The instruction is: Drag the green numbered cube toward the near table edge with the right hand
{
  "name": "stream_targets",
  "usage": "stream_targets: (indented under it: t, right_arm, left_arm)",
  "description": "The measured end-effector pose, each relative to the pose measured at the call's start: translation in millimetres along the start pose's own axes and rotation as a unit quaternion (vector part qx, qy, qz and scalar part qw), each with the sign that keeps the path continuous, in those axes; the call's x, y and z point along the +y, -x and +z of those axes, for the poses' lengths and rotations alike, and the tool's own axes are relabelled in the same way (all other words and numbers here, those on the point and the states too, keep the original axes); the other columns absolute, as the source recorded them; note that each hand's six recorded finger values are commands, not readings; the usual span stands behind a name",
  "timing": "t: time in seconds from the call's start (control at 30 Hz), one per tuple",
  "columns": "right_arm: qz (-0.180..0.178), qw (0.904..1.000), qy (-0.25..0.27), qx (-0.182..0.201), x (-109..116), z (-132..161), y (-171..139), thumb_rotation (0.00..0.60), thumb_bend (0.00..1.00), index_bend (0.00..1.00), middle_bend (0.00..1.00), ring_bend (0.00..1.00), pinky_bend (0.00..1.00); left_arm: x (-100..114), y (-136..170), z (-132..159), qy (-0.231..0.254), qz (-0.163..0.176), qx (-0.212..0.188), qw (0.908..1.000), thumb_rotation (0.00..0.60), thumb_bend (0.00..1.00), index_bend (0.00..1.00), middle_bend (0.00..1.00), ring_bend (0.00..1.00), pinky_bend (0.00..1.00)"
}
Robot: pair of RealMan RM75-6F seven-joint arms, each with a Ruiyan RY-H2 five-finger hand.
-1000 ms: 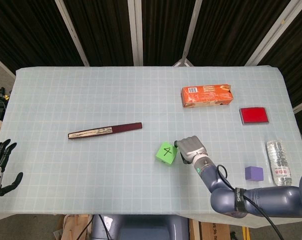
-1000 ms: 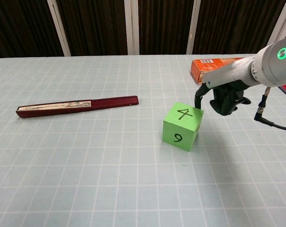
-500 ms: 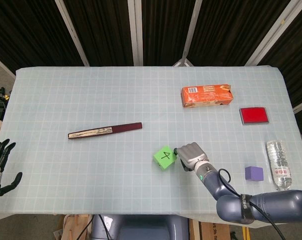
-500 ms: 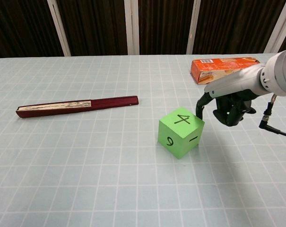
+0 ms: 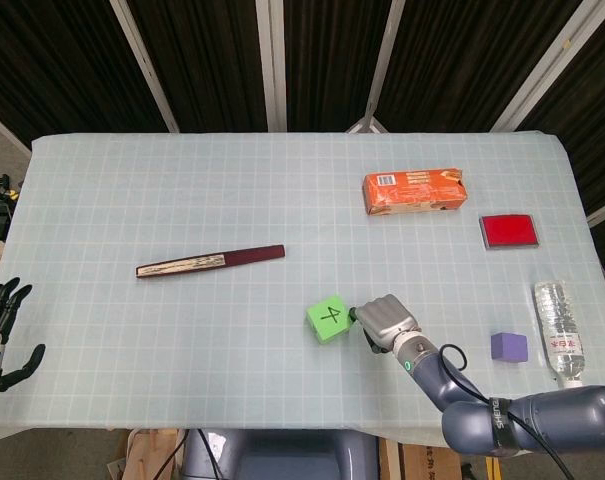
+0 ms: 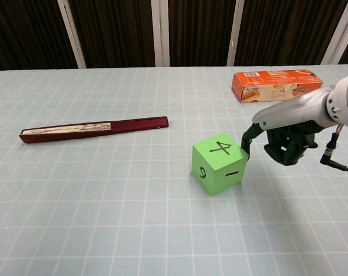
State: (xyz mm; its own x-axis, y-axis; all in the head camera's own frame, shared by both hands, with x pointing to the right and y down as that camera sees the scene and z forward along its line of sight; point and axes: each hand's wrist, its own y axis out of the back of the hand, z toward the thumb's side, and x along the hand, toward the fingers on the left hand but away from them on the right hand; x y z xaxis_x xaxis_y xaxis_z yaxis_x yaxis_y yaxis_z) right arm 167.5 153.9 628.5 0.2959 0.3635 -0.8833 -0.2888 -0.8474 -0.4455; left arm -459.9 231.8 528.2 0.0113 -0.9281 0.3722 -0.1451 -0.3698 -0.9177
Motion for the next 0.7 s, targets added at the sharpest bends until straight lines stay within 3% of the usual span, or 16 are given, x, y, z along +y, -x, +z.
stream_targets:
  t: [0.3,0.7]
  right_arm:
    - [0.009,0.9993,0.012,0.035,-11,11,-7,0.6,0.83,0.29,0.85,0.86,0.74]
    - [0.02,0.9985,0.006,0.05,-25,14,-16,0.6,0.83,0.29,0.85,0.86,0.74]
  left_arm:
    - [0,0,0,0.0,0.0,0.001,1.0,0.6,0.44,0.09,0.0,0.0,0.04]
    - [0,-1,-1,0.002,-0.001,0.002,1.0,0.6,0.44,0.09,0.0,0.0,0.04]
